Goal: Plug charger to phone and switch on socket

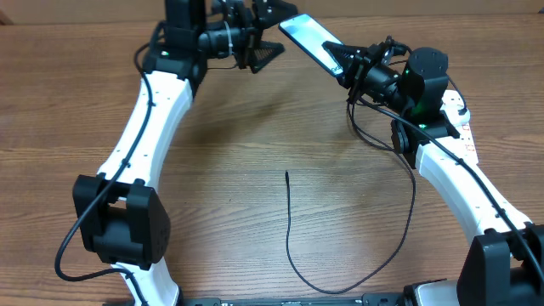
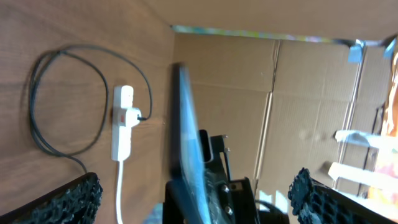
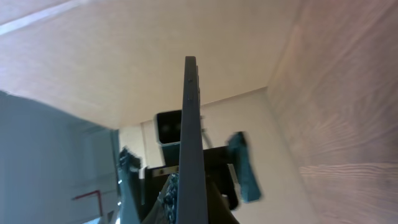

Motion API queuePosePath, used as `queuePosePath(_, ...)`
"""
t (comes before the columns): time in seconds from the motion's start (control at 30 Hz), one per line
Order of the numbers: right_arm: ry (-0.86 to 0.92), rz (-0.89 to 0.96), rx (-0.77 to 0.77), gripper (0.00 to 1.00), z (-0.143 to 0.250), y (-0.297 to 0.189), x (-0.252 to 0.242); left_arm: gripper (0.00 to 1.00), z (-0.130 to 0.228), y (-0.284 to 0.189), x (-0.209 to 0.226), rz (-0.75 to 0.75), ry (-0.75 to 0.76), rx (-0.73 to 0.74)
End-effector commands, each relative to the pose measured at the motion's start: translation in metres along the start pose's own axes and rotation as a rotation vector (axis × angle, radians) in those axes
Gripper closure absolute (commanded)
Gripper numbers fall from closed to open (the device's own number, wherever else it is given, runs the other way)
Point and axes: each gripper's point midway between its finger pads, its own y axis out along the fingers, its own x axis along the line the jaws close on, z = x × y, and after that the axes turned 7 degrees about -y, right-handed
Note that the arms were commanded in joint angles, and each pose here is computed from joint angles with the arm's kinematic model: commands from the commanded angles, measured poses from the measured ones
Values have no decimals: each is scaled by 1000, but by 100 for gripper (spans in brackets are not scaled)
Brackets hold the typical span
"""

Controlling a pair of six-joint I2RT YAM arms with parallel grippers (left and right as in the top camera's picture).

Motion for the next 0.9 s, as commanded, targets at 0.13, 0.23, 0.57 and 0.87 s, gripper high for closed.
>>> queuePosePath(0.13,-23,-71,32,96,9,-2,23,0,4,12,-1,-10,-150,-64)
queuePosePath(0.23,-23,-71,46,96,11,-2,23,0,3,16,0,-15,-153,-89)
queuePosePath(0.57,-25,-63,92,96,25,2,21,7,-7,19,3,-22,-168,-172)
queuePosePath(0.87,-59,-60,114,96,32,4,20,34,-8,19,3,-24,-159,-178)
